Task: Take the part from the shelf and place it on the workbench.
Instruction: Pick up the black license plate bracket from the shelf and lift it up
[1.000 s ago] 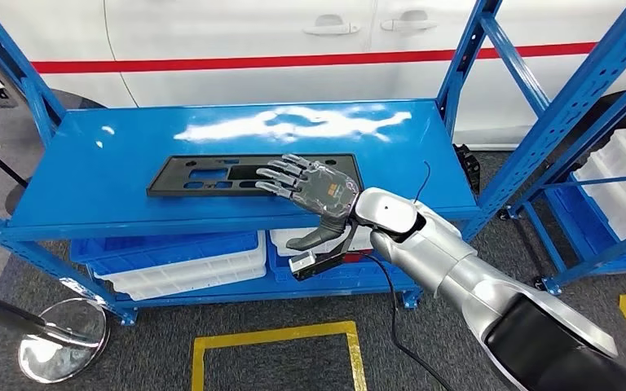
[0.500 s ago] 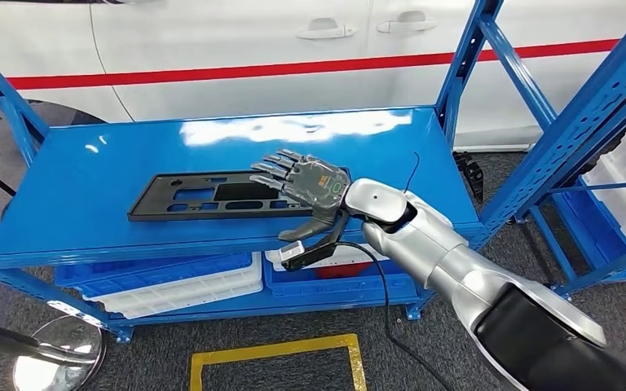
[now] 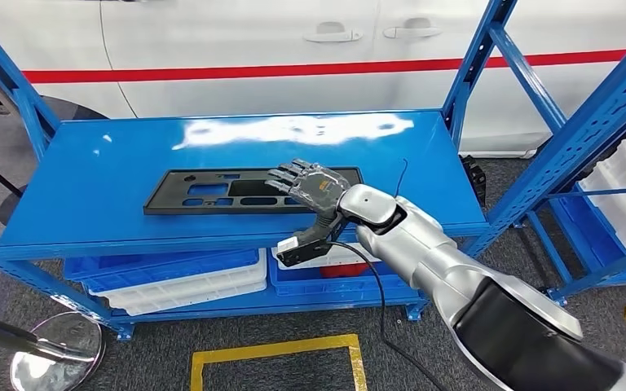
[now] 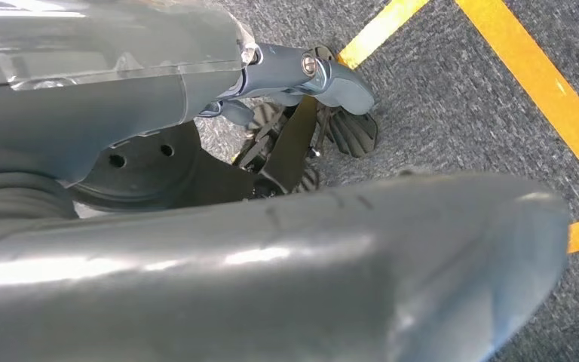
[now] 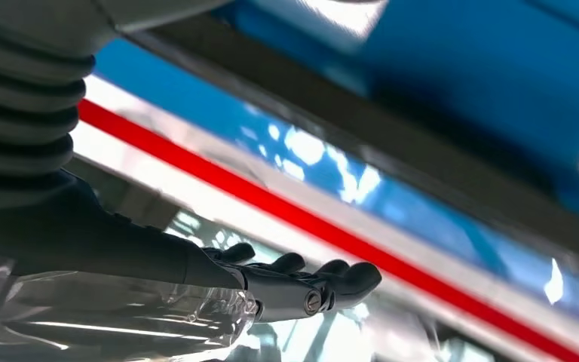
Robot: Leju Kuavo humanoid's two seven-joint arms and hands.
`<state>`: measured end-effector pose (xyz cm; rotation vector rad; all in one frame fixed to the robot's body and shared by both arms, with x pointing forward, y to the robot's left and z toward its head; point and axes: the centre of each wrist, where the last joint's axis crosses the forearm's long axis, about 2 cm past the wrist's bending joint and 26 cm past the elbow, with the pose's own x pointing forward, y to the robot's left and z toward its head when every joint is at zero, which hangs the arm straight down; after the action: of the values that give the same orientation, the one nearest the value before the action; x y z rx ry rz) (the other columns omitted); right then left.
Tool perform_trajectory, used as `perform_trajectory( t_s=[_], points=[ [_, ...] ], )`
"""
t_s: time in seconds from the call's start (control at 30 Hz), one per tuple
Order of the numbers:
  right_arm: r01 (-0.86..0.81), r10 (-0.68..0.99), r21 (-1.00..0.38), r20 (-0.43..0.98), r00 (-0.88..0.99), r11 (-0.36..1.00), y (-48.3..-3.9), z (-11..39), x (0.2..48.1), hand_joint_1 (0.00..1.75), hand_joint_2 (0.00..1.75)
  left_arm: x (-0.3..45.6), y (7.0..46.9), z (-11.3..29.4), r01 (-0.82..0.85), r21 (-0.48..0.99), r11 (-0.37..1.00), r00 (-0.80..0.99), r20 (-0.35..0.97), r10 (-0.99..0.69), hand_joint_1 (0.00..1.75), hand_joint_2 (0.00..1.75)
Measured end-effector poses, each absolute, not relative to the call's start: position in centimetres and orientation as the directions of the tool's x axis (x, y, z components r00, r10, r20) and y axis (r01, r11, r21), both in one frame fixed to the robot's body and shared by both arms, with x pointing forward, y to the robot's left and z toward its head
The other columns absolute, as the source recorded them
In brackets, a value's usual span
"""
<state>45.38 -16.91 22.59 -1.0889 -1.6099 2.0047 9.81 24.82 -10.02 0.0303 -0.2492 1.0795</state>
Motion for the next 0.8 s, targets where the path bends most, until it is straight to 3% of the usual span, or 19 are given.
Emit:
perform_trajectory(
  t_s=[0.2,0.33,0.47,0.6,0.8],
  points=[
    [0.009,0.753,-0.895,-0.38,-0.538,-0.445,-16.1,21.9,45.7,0.01,1.75,10.2,24.5,-9.9,-0.872,-0.114,0.476,0.445,0.219,0.868,0.0,0.0],
    [-0.034,0.765,-0.881,-0.39,-0.513,-0.472,-15.6,22.0,45.8,1.26,1.75,10.2,24.5,-9.9,-0.872,-0.117,0.476,0.445,0.219,0.868,0.0,0.0],
    [-0.068,0.762,-0.857,-0.414,-0.499,-0.511,-15.4,22.2,46.0,1.57,1.75,10.2,24.5,-9.9,-0.871,-0.12,0.476,0.445,0.219,0.868,0.0,0.0],
    [-0.081,0.755,-0.839,-0.437,-0.489,-0.538,-15.3,23.0,46.4,1.74,1.75,10.5,24.4,-9.8,-0.87,-0.126,0.476,0.443,0.222,0.868,0.0,0.0],
    [-0.102,0.756,-0.832,-0.436,-0.488,-0.546,-15.7,23.9,46.9,1.75,1.75,10.5,24.3,-9.8,-0.87,-0.13,0.477,0.441,0.23,0.867,0.0,0.0]
  ],
)
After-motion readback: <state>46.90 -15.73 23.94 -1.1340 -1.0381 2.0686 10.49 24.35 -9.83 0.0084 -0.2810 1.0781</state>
